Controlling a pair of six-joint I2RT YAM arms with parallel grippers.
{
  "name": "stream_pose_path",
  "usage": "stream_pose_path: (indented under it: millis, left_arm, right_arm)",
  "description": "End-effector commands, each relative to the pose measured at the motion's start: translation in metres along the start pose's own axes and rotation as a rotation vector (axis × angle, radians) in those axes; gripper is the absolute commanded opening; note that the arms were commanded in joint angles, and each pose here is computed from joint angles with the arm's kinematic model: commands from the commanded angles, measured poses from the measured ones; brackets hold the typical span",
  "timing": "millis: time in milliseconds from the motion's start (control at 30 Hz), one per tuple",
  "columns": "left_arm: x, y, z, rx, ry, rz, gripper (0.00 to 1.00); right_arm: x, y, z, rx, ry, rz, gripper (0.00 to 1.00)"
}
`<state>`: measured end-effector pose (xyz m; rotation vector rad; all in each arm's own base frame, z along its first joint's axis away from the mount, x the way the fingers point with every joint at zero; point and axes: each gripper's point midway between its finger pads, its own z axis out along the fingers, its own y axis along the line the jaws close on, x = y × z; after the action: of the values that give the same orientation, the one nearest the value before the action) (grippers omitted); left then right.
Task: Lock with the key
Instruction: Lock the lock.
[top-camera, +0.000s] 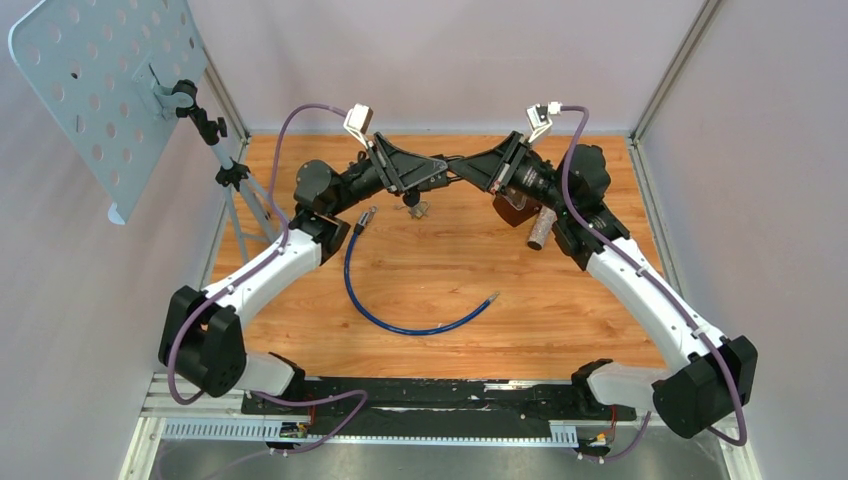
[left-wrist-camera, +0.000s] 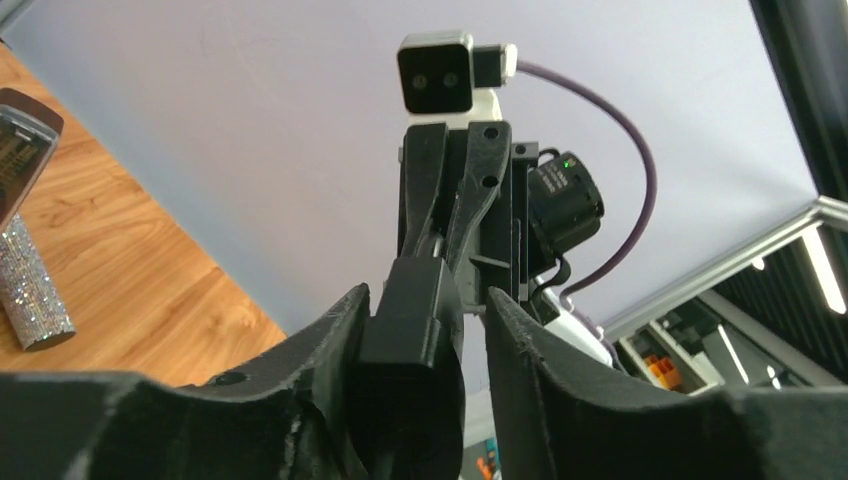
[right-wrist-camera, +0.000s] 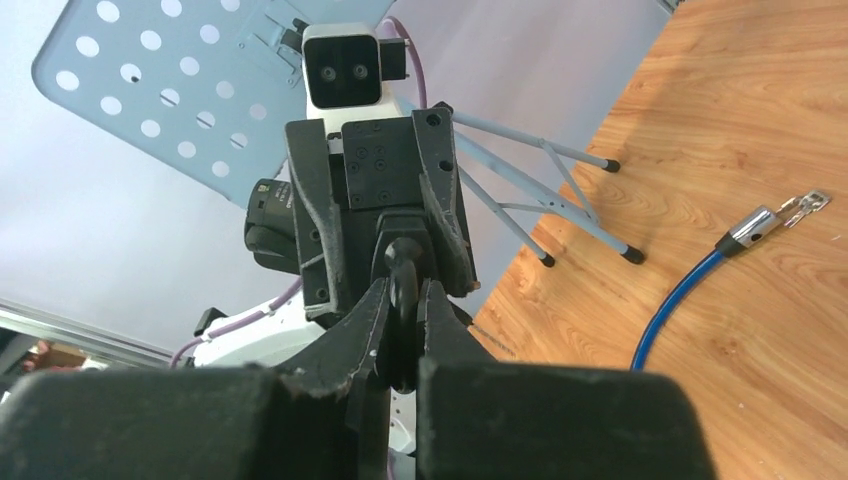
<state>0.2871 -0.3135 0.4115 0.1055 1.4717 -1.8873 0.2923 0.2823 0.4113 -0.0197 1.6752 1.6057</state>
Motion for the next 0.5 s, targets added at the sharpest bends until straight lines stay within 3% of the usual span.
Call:
stream_pose_path:
  millis: [0, 167, 467]
  left_arm:
    - [0.003, -0.056, -0.008, 0.130, 0.036, 0.184, 0.59]
    - [0.009, -0.053, -0.014, 0.070, 0.085, 0.287, 0.72]
    - [0.015, -0.050, -0.033, 0.073, 0.193, 0.388, 0.77]
  right_arm:
    - [-0.023, 0.049, -0.011, -0.114, -0.089, -0.159, 0.00]
    - [-0.026, 0.068, -0.017, -0.176, -0.088, -0.230, 0.00]
    - [-0.019, 0.106, -0.037, -0.296, -0.046, -0.463, 0.00]
